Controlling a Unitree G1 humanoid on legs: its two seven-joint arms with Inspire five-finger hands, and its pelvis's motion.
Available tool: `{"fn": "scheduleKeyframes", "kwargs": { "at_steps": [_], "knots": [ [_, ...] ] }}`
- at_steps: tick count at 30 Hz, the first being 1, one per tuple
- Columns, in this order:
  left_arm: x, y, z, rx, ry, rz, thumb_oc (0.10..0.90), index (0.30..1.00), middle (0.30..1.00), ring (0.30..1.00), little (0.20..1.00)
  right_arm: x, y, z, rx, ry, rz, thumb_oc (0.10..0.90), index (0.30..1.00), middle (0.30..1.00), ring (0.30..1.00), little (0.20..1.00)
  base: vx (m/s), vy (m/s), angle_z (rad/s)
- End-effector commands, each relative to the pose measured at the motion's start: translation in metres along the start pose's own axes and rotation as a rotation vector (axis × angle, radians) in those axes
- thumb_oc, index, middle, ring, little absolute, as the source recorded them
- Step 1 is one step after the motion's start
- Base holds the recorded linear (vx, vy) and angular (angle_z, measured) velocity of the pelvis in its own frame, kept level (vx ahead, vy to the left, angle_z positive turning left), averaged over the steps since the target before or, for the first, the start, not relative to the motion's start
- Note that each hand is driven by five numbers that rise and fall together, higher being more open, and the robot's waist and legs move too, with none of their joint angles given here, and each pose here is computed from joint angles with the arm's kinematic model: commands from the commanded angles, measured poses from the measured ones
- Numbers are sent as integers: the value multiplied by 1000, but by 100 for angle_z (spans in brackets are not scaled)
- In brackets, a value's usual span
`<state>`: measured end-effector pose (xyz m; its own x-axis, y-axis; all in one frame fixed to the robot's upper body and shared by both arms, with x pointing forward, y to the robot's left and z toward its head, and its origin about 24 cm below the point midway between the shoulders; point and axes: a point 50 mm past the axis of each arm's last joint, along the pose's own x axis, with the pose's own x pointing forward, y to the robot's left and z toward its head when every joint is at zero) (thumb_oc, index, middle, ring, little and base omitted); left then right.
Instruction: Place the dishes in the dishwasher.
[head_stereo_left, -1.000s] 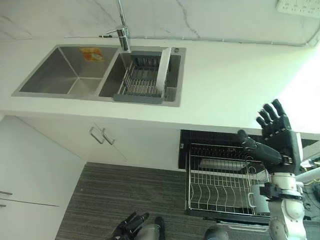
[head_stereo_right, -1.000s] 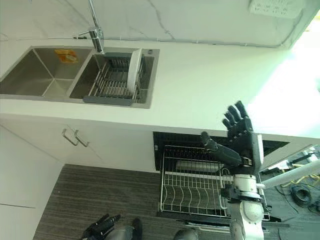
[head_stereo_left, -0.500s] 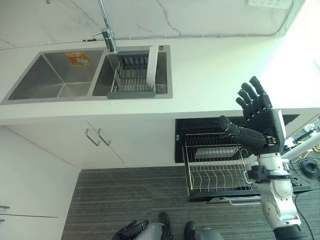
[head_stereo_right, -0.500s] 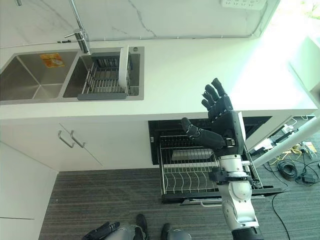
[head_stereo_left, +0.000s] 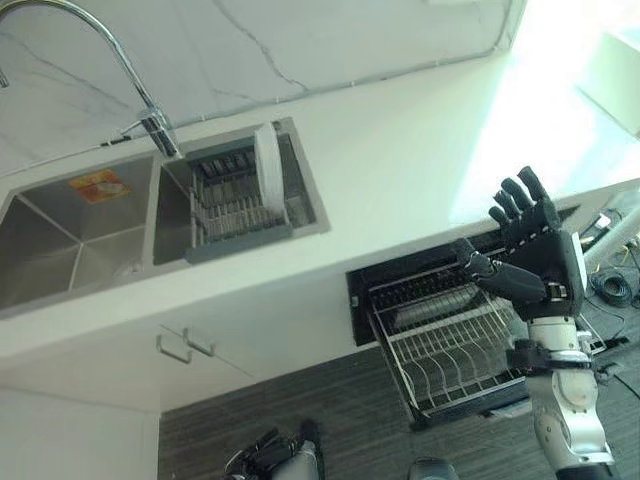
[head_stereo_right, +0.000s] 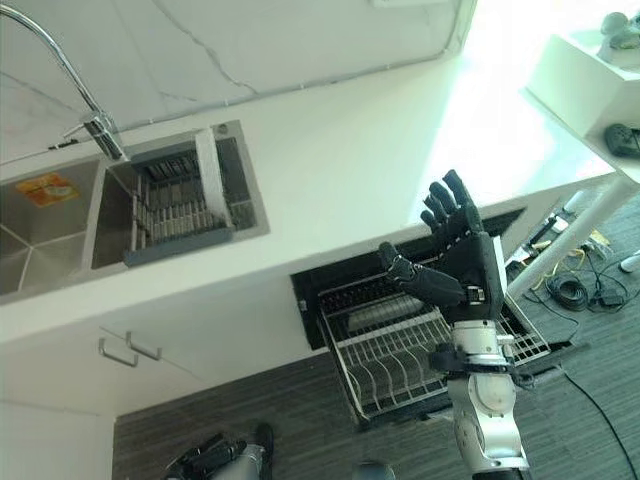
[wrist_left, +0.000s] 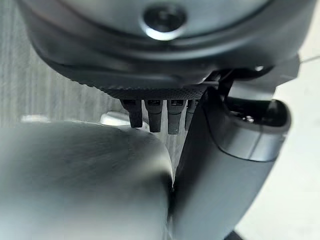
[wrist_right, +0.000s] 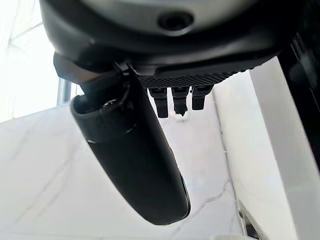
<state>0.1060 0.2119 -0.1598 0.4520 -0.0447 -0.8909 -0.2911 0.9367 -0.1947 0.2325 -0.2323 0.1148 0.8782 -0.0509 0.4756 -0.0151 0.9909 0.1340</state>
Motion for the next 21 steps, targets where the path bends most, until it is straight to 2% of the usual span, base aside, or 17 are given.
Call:
{"fn": "scheduleKeyframes", "kwargs": {
  "at_steps": [1, 4, 7, 12, 21],
  "knots": [
    [-10, 4, -43, 15, 168, -12, 800, 900, 900, 900, 900, 22, 8, 52, 65, -299, 78, 800, 900, 900, 900, 900, 138, 464, -27],
    [-12, 8, -47, -42, 177, 11, 800, 900, 900, 900, 900, 24, 16, 50, 120, -309, 136, 800, 900, 900, 900, 900, -26, 225, -58],
    [-14, 11, -51, -90, 226, 24, 800, 900, 900, 900, 900, 28, 24, 46, 162, -298, 145, 800, 900, 900, 900, 900, -66, 83, -148],
    [-16, 10, -60, -126, 231, 27, 800, 900, 900, 900, 900, 31, 25, 43, 173, -287, 155, 800, 900, 900, 900, 900, -18, -22, -49],
    [-20, 9, -72, -123, 233, 19, 800, 900, 900, 900, 900, 31, 23, 37, 166, -262, 167, 800, 900, 900, 900, 900, 22, -49, -4]
  ]
}}
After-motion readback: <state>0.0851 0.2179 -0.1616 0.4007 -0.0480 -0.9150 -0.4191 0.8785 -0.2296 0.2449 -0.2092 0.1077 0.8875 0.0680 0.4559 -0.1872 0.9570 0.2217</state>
